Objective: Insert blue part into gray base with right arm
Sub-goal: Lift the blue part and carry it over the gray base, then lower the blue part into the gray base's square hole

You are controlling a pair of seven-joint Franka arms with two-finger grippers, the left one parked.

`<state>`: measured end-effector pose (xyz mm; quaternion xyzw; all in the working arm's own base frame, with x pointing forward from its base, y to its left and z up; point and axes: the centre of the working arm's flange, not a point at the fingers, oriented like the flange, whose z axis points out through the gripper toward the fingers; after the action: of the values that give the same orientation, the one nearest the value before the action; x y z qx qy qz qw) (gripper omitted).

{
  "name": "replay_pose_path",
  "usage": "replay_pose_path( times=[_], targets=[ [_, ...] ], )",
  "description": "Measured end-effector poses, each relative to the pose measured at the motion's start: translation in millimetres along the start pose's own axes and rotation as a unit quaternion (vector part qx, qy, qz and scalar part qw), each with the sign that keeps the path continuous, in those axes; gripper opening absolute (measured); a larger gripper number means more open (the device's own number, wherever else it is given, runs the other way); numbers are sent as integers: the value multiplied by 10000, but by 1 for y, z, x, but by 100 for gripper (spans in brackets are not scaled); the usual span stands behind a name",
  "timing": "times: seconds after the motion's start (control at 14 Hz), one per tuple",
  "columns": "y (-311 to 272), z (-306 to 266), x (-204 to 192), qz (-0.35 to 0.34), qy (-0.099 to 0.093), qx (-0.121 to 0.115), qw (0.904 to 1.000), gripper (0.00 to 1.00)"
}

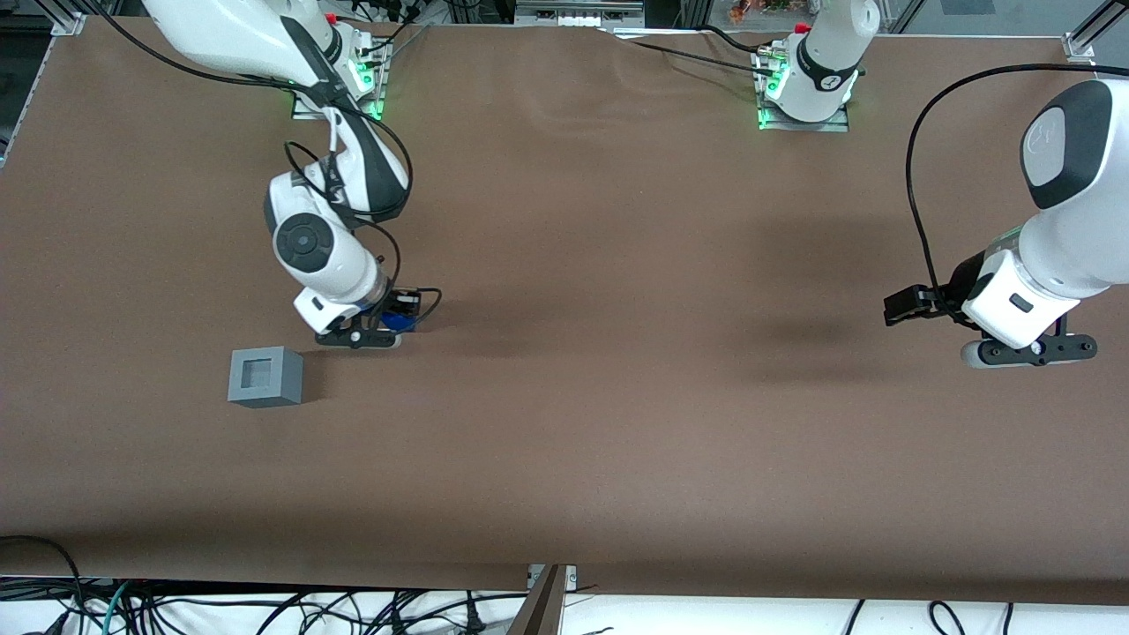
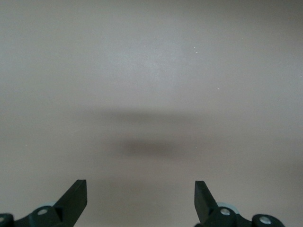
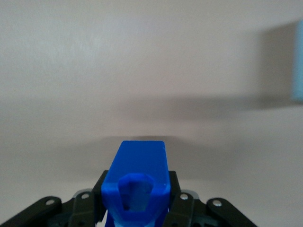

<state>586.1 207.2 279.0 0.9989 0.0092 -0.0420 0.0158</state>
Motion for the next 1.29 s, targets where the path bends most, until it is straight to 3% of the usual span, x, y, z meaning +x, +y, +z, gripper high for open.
replay_pose_path(
  times=[0.14, 0.43, 0.57, 0.93, 1.29],
  targets=[
    [34, -47, 23, -221, -10, -86, 9997, 51],
    [110, -90, 55, -530, 276, -45, 9982, 51],
    [141, -89, 64, -742, 296, -48, 9968, 51],
    [212, -35, 78, -842, 84, 7, 9964, 51],
    [210, -26, 83, -977, 118, 18, 9951, 51]
  ],
)
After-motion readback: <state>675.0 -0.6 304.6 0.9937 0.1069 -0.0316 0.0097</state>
